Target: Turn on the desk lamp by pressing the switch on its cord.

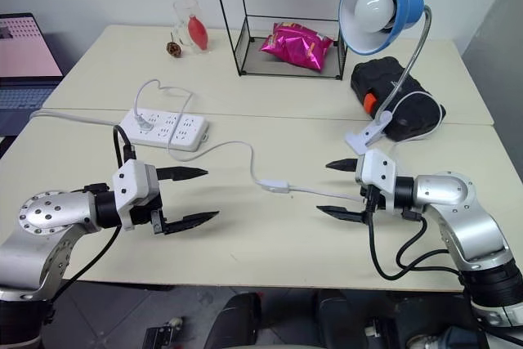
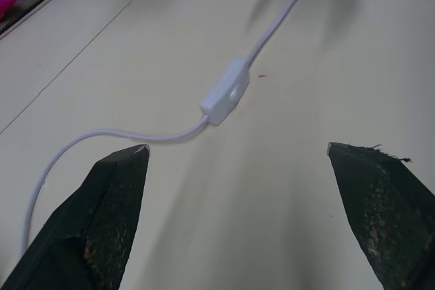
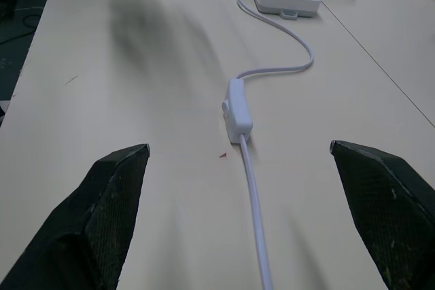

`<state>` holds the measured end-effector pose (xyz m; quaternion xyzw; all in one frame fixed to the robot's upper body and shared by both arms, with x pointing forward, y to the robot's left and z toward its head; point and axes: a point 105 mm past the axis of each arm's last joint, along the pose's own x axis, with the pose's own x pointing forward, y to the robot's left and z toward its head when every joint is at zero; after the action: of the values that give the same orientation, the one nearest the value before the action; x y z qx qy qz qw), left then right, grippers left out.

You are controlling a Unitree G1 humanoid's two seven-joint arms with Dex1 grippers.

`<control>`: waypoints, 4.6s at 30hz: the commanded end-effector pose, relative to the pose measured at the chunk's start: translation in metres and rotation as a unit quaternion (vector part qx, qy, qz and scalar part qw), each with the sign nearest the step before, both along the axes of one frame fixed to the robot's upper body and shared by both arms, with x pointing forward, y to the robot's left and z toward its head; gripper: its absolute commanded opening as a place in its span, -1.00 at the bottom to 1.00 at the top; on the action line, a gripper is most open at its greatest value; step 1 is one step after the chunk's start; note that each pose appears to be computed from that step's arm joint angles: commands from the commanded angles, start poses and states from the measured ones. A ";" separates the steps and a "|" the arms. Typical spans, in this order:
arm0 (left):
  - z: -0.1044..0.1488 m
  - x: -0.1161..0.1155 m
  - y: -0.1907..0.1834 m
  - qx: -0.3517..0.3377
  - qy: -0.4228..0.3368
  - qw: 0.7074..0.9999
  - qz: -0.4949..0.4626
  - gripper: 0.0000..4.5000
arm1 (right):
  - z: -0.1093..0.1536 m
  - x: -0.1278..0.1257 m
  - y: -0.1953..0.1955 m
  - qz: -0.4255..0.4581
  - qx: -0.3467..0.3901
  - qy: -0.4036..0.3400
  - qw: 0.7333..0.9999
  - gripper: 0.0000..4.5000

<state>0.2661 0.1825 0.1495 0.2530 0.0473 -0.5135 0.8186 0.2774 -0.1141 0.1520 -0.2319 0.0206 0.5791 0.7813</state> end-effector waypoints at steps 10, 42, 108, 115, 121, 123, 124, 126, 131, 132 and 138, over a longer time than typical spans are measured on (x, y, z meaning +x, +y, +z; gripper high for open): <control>0.007 0.001 -0.014 -0.005 -0.020 0.999 -0.030 0.93 | -0.018 0.040 0.041 0.018 0.016 0.041 0.999 0.99; -0.001 -0.004 -0.016 0.009 -0.005 0.999 -0.048 1.00 | -0.051 0.065 0.072 0.059 -0.005 0.075 0.995 -0.14; 0.007 0.010 -0.076 -0.078 0.075 0.989 -0.104 -0.54 | 0.021 0.000 0.079 0.197 -0.002 0.076 0.978 -0.84; 0.006 0.014 -0.074 -0.073 0.065 0.990 -0.100 -0.73 | 0.021 0.000 0.079 0.200 -0.004 0.075 0.977 -0.84; 0.008 0.017 -0.074 -0.076 0.058 0.991 -0.097 -0.75 | 0.020 -0.002 0.080 0.205 -0.006 0.073 0.976 -0.84; 0.008 0.017 -0.075 -0.075 0.056 0.991 -0.098 -0.75 | 0.020 -0.003 0.080 0.207 -0.006 0.073 0.976 -0.84; 0.009 0.016 -0.076 -0.079 0.058 0.990 -0.100 -0.75 | 0.020 -0.003 0.081 0.208 -0.006 0.072 0.976 -0.84; 0.010 0.016 -0.077 -0.085 0.058 0.990 -0.100 -0.75 | 0.020 -0.003 0.081 0.209 -0.007 0.072 0.975 -0.84; 0.008 0.016 -0.075 -0.072 0.045 0.991 -0.102 -0.44 | 0.019 -0.005 0.082 0.214 -0.008 0.072 0.974 -0.84; 0.006 0.015 -0.074 -0.065 0.041 0.992 -0.104 -0.38 | 0.019 -0.006 0.082 0.215 -0.009 0.072 0.974 -0.84; 0.000 0.016 -0.069 -0.031 0.017 0.994 -0.107 0.23 | 0.017 -0.004 0.082 0.216 -0.016 0.066 0.974 -0.84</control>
<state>0.2790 0.1078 0.1461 0.2012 0.0256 -0.6168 0.7605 0.2829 -0.0384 0.1589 -0.1891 0.0632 0.7296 0.6542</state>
